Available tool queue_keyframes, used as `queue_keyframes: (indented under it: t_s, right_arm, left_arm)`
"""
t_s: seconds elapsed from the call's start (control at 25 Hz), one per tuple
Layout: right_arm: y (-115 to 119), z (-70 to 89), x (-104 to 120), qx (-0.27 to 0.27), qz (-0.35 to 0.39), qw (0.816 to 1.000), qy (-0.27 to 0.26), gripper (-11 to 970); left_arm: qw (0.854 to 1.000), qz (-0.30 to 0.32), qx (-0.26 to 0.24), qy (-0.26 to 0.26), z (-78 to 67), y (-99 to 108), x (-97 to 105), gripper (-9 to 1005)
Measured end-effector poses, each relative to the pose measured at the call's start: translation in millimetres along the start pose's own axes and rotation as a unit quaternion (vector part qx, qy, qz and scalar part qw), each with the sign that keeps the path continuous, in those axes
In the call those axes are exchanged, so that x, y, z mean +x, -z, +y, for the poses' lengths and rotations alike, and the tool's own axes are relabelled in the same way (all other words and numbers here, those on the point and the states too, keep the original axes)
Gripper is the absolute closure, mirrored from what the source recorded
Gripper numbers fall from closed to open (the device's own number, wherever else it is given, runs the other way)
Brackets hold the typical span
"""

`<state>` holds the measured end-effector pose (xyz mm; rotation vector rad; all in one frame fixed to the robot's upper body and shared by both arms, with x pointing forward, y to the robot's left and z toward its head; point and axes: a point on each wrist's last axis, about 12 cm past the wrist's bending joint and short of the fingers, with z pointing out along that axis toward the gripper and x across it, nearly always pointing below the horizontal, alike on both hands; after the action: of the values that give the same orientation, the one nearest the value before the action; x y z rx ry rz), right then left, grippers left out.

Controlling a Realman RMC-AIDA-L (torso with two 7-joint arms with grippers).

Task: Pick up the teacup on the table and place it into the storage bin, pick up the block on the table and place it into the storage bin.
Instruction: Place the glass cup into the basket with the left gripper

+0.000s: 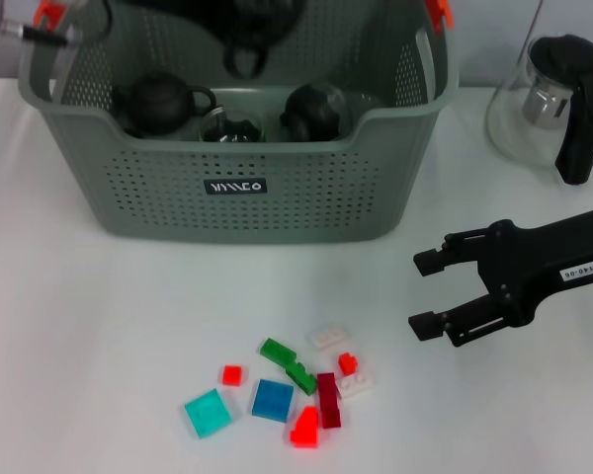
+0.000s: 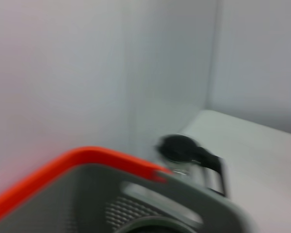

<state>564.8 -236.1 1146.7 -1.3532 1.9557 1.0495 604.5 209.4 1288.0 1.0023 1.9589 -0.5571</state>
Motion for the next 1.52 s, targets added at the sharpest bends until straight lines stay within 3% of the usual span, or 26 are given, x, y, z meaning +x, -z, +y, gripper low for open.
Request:
queue_keyframes:
  t_s: [0.12,0.2,0.44,0.8,1.52]
  right_arm:
    - [-1.8,0.1,-1.2,-0.001,-0.001,1.0,0.001,17]
    - [-2.3,0.0,-1.8,0.0,-0.002,1.0,0.001,17]
    - [-3.3,-0.9,-3.8,0.002,-0.003,1.0,0.002,17]
    - [-3.4,-1.0,-4.0,0.002,-0.003,1.0,0.001,17]
    - [-3.4,-1.2,-3.9,0.003,-0.003,1.0,0.0,17]
  left_arm:
    - [0.999,-0.007,-0.01,0.036,28.9,-16.8,10.5,944]
    - [0.999,-0.011,-0.02,0.045,40.7,-27.4,16.0,944]
    - [0.998,-0.01,-0.039,0.047,55.8,-58.7,24.0,945]
    - [0.997,0.02,-0.069,0.027,54.0,-97.5,40.5,946]
    - [0.996,0.027,-0.077,0.029,52.6,-101.8,50.9,909]
